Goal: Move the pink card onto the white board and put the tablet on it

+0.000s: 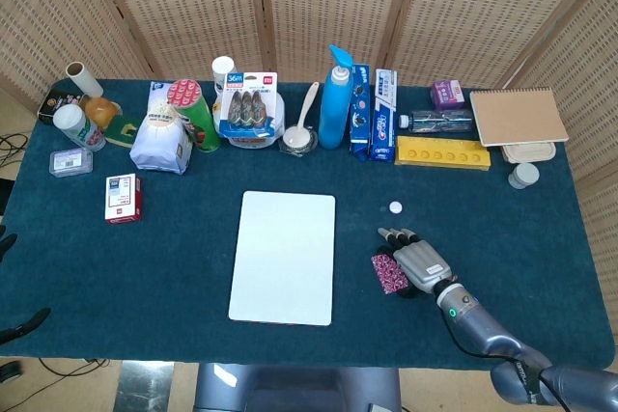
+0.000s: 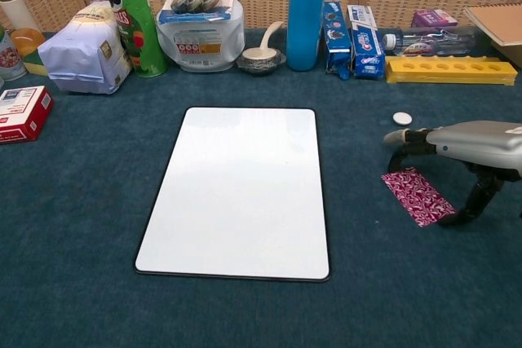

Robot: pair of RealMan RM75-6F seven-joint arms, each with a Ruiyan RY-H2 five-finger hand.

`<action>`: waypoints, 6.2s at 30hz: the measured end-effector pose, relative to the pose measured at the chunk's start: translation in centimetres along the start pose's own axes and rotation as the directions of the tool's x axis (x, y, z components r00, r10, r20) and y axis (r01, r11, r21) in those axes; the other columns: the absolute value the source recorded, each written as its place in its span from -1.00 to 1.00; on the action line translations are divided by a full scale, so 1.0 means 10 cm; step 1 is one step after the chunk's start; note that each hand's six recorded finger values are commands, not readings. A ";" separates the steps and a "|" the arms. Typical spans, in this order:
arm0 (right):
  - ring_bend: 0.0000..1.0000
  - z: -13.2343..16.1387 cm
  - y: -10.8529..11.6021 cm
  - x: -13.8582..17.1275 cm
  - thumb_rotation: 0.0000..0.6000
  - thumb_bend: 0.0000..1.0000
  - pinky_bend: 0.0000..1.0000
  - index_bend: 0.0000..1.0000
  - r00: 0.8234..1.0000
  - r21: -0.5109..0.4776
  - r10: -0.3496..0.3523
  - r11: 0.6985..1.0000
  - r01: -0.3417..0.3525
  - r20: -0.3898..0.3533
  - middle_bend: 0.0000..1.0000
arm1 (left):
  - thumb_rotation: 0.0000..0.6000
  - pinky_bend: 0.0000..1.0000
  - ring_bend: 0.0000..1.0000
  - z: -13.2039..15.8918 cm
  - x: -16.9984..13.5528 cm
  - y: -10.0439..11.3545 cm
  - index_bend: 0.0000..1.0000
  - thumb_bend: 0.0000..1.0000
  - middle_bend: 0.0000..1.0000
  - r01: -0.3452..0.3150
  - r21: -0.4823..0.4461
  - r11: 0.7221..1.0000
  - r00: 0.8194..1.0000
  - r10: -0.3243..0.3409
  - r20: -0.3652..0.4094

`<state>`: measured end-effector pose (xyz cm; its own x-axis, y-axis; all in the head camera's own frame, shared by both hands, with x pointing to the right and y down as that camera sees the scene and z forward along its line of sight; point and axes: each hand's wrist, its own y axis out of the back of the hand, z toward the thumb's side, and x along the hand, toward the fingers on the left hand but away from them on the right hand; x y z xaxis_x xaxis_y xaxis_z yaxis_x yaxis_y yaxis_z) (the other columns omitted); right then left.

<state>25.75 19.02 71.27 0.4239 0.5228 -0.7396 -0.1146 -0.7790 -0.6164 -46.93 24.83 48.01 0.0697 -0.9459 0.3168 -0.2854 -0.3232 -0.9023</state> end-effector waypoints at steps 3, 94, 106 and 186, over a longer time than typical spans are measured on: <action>-1.00 0.01 0.00 0.01 1.00 -0.46 -1.00 -0.30 1.000 -0.007 -0.004 1.000 0.004 -0.005 -1.00 | 1.00 -0.98 -1.00 0.00 0.00 0.00 -1.00 -0.77 -1.00 0.001 0.001 1.000 1.000 -0.001 0.000; -1.00 -0.72 1.09 -0.77 1.00 -0.53 -1.00 -0.30 0.917 -0.179 -0.123 0.962 0.204 0.380 -1.00 | 1.00 -0.98 -1.00 0.06 0.03 -0.04 -1.00 -0.77 -1.00 -0.005 0.000 1.000 1.000 0.005 0.020; -1.00 -0.90 0.86 -0.93 1.00 -0.52 -1.00 -0.25 0.909 -0.213 -0.105 0.956 0.204 0.403 -1.00 | 1.00 -0.98 -1.00 0.05 0.08 -0.05 -1.00 -0.77 -1.00 -0.005 0.002 1.000 1.000 0.005 0.001; -1.00 -0.10 0.82 -0.76 1.00 -0.34 -1.00 0.04 0.974 -0.245 -0.154 0.950 0.191 0.163 -0.96 | 1.00 -0.98 -1.00 0.03 0.04 -0.01 -1.00 -0.77 -1.00 -0.004 -0.020 1.000 1.000 0.004 0.009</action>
<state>22.48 8.30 72.10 0.2843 0.6861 -0.6697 0.1923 -0.7251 -0.6612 -46.57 24.51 48.10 0.0770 -0.9475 0.3105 -0.3044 -0.3189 -0.8976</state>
